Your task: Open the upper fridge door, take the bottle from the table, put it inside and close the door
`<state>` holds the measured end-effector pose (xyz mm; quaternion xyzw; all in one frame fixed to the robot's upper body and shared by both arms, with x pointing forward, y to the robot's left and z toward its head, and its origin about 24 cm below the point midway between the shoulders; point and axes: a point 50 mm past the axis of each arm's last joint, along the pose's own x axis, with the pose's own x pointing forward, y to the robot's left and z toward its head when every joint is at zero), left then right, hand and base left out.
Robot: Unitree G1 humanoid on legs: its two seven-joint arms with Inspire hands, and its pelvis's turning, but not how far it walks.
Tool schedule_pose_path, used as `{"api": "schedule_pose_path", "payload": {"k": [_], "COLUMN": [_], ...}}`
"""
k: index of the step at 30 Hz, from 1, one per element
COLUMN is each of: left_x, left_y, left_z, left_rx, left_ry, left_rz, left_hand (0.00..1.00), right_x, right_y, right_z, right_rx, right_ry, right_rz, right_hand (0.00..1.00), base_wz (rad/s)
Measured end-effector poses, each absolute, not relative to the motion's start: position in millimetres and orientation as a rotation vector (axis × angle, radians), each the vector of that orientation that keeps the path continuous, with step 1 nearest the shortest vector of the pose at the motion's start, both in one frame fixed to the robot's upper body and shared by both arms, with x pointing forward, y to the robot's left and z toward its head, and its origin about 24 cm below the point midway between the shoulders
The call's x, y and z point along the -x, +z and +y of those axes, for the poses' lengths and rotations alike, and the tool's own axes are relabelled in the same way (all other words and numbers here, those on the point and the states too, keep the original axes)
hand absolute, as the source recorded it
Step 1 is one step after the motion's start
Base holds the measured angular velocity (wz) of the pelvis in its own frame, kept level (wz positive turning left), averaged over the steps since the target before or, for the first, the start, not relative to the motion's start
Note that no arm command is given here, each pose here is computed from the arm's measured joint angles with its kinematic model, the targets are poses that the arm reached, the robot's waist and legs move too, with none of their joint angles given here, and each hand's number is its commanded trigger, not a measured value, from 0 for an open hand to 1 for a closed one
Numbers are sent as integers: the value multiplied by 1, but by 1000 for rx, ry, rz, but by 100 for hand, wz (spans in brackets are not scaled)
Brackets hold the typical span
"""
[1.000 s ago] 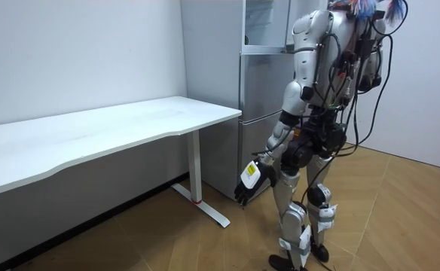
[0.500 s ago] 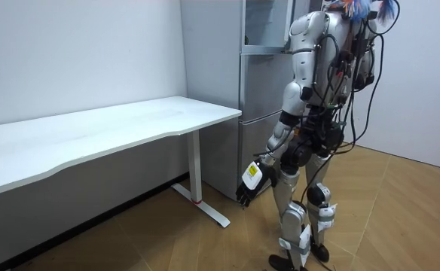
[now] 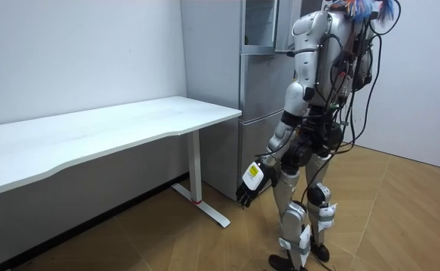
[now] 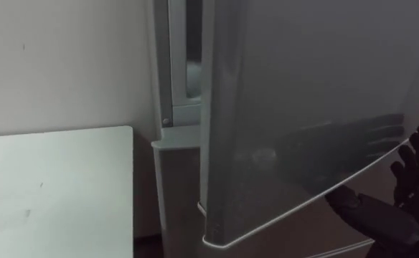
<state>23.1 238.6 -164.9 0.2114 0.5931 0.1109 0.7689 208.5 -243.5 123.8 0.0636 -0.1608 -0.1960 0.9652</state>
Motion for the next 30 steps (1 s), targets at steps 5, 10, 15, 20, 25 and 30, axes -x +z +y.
{"api": "schedule_pose_path", "payload": {"k": [5,10,15,20,25,30], "left_x": [-27,-29,-29,-28,-29,-31], "left_y": [-165,-165,-165,-164,-164,-164], "left_z": [238,238,239,239,239,237], "left_rx": [-459,-459,-459,-462,-484,-514], "left_ry": [240,240,240,240,216,194], "left_rz": [1278,1273,1273,1274,1270,1256], "left_hand": [0,0,0,0,0,0], "right_x": [-209,-209,-210,-210,-210,-213], "right_y": [124,125,125,125,129,131], "right_z": [-243,-241,-241,-240,-233,-226], "right_rx": [-121,-90,-91,-85,-24,11], "right_ry": [-386,-382,-379,-375,-357,-337], "right_rz": [-326,-331,-332,-334,-353,-367], "right_hand": [0,0,0,0,0,0], "base_wz": [0,0,0,0,0,0]}}
